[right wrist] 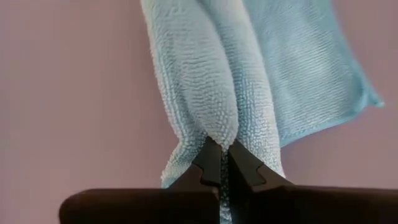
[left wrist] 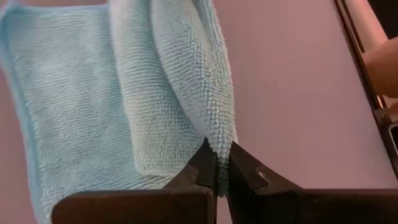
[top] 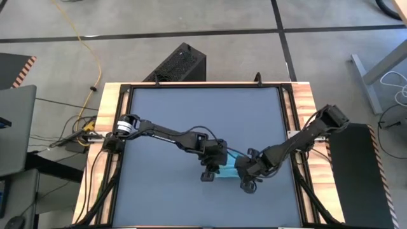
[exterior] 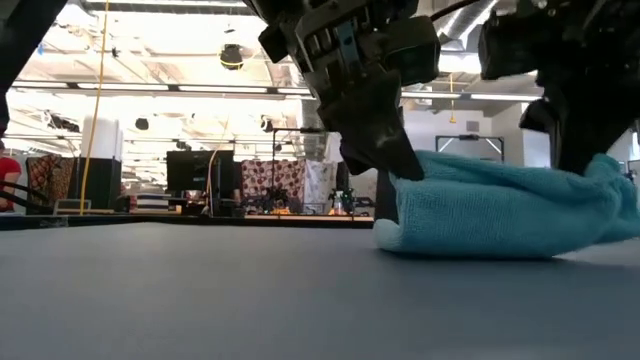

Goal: Roll towel
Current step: Roll the blue microfiber towel

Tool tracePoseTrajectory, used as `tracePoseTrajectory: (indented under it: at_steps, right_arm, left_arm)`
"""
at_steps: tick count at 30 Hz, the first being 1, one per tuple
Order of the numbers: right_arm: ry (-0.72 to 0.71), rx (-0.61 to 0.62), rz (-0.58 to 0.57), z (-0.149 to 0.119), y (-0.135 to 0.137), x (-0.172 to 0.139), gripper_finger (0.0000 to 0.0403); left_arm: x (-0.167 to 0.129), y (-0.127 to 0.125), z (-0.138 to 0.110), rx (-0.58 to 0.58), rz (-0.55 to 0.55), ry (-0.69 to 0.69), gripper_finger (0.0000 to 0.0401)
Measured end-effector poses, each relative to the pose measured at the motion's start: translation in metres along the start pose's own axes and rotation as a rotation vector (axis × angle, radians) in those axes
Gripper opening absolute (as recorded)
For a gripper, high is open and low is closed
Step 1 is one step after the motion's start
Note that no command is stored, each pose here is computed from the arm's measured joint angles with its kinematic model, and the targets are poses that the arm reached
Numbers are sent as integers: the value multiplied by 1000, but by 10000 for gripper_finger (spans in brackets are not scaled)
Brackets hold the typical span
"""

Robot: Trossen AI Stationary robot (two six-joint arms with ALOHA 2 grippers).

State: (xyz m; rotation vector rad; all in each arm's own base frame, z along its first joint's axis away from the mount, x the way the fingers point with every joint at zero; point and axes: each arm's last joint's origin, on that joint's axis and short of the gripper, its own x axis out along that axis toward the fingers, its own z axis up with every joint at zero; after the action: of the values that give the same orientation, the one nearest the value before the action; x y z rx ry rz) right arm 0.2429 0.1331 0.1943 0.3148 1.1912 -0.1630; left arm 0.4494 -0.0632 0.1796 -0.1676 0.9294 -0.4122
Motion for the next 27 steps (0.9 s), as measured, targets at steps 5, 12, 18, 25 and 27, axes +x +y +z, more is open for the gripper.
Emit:
tracePoseTrajectory:
  at_steps: [5, 12, 18, 25, 27]
  right_arm:
    - [71, 8, 11, 1, 0, 14, 22]
    - [89, 50, 10, 9, -8, 21, 22]
    - [77, 40, -7, 15, -15, 22, 27]
    - [34, 22, -49, 18, -17, 22, 35]
    - [18, 22, -67, 18, -17, 22, 48]
  left_arm:
    - [0, 2, -1, -44, 79, 7, 0]
    - [1, 6, -6, -67, 205, 42, 0]
    - [1, 5, -7, -63, 209, 53, 0]
    - [1, 6, -10, -57, 243, 79, 0]
    - [1, 6, -10, -49, 264, 82, 0]
